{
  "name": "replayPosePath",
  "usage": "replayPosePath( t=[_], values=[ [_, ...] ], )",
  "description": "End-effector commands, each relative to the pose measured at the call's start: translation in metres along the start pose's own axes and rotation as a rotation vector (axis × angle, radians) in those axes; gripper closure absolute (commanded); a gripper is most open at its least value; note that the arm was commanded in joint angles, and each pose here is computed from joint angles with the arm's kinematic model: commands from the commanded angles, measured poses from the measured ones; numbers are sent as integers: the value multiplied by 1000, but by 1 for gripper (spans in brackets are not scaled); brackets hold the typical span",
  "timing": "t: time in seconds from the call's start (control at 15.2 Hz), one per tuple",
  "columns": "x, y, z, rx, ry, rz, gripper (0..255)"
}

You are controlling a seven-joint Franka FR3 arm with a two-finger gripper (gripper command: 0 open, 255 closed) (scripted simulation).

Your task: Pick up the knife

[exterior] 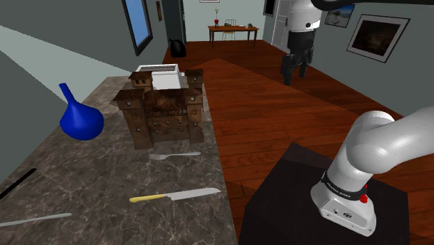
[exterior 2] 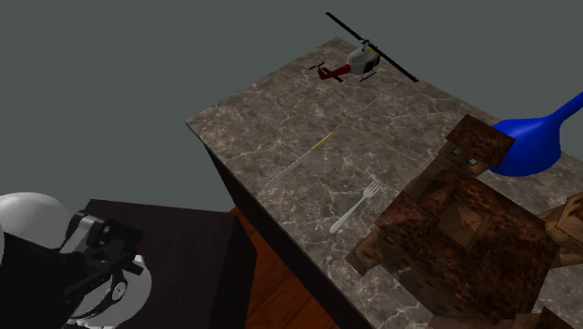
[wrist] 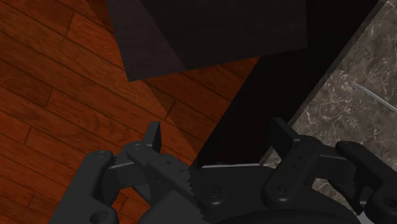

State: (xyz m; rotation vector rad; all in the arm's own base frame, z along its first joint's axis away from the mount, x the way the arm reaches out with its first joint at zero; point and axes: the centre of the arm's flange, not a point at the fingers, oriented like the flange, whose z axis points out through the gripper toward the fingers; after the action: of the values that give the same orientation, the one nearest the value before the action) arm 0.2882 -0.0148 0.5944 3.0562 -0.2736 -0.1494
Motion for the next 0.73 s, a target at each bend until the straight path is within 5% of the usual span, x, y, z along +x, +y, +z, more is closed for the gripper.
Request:
replayPosePath(
  t=[0.0,0.66],
  values=[
    [0,0,0,0,0,0,0],
    [66,-89,64,21,16,-227,0]
  ],
)
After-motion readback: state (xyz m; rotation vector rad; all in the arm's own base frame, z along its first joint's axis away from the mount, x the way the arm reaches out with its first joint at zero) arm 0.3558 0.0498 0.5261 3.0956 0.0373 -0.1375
